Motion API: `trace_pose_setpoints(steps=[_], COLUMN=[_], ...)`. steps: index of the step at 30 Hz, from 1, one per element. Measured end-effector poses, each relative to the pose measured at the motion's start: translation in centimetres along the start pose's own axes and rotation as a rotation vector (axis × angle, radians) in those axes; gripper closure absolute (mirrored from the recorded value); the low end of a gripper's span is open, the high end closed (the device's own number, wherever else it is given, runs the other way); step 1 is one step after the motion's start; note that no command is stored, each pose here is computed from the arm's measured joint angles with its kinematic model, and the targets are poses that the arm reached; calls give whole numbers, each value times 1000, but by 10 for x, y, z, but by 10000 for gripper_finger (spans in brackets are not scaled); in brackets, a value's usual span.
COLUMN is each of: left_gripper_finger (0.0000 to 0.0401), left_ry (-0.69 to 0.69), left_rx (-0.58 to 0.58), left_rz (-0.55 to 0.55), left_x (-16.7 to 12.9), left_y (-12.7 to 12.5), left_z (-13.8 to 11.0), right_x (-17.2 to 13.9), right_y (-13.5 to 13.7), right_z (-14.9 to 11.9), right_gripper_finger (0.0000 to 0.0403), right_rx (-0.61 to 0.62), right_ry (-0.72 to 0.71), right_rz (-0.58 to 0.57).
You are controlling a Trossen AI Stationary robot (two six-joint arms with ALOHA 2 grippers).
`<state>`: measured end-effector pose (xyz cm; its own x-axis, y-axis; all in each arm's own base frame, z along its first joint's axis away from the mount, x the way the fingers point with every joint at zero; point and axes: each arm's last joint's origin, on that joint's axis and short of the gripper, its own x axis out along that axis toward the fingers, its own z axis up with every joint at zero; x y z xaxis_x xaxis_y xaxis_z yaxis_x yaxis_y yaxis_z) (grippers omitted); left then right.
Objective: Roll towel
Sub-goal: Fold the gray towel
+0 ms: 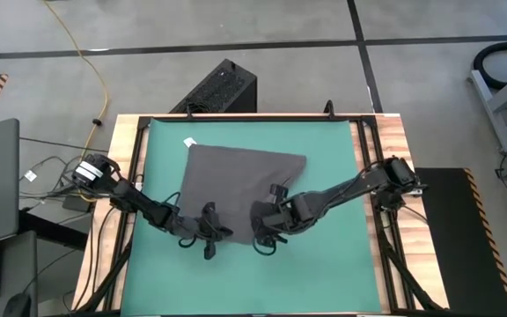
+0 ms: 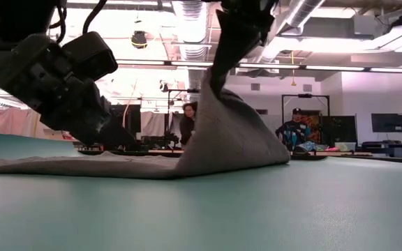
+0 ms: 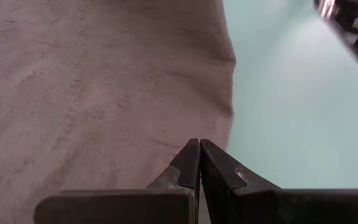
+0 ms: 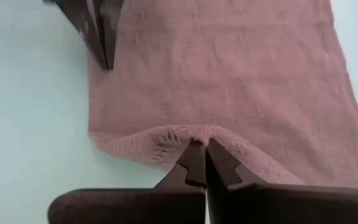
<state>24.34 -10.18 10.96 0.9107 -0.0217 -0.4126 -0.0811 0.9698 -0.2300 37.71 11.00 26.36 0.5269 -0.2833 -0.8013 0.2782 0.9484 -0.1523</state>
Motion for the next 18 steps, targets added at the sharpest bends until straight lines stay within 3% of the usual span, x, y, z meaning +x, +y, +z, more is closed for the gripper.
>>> trace_pose_setpoints(steps=[7,18], left_gripper_finger=[401,401], left_ry=[69,120], left_rx=[109,100], left_rz=[23,23], left_x=[9,9], left_y=[-8,-6], left_z=[7,4], right_x=[2,2], right_y=[-5,-5], right_z=[2,2], right_gripper_finger=[396,396], right_rx=[12,4], right_ry=[-15,-20], right_rz=[-39,-54])
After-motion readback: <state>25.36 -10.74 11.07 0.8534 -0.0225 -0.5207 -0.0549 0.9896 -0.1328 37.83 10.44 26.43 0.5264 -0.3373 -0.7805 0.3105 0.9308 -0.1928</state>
